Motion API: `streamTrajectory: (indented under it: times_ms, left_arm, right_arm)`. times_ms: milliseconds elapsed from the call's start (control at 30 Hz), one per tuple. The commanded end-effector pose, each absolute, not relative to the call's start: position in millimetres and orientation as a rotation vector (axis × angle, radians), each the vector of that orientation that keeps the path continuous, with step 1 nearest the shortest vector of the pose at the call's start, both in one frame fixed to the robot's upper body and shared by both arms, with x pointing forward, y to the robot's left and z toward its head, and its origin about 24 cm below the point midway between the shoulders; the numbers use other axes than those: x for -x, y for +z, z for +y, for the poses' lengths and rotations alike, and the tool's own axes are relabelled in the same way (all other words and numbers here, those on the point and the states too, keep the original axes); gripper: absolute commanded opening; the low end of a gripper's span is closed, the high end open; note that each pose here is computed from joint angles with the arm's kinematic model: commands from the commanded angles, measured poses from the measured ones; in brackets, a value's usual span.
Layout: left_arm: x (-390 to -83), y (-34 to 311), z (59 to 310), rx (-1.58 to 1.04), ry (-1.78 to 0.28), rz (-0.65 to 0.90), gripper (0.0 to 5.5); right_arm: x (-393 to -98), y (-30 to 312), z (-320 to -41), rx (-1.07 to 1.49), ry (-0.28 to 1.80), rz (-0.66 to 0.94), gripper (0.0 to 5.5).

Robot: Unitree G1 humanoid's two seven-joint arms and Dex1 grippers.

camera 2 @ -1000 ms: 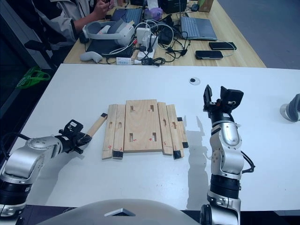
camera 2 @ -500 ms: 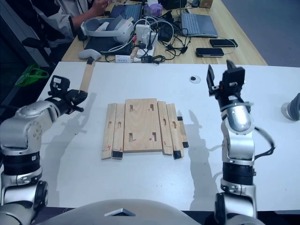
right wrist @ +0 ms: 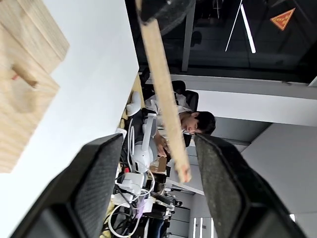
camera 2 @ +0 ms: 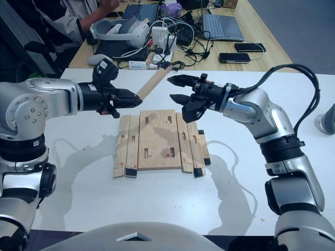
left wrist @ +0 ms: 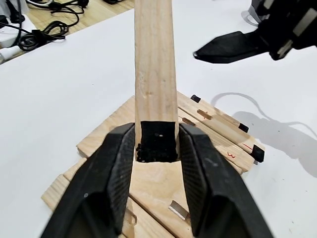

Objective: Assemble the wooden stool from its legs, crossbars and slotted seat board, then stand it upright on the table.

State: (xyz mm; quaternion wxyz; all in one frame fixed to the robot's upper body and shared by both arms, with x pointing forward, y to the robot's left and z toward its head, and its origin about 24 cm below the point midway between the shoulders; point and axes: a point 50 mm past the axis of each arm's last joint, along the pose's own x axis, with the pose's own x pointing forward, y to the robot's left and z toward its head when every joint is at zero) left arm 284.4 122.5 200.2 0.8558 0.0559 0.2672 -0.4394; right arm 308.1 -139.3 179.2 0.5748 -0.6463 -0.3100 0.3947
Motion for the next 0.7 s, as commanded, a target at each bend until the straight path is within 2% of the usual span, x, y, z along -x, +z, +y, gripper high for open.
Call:
streamTrajectory:
  times_ms: [33,133,300,700]
  left_arm:
    - [-288.2,203.0,111.8,-0.094,-0.933,0.58,1.31]
    - [-291.9,209.1,105.8,-0.067,-0.932,0.57,1.31]
    - [-296.6,219.1,100.6,-0.056,-0.922,0.552,1.31]
    - [-294.1,224.9,93.6,-0.032,-0.95,0.552,1.31]
  right_arm:
    - [-310.4,193.2,-122.9,1.496,0.852,-0.847,2.66]
    - [-309.2,189.8,-118.6,1.494,0.861,-0.854,2.66]
    - [-306.8,163.0,-117.3,1.532,0.993,-0.763,2.66]
    - [-316.1,158.4,-115.7,1.522,0.94,-0.69,0.68]
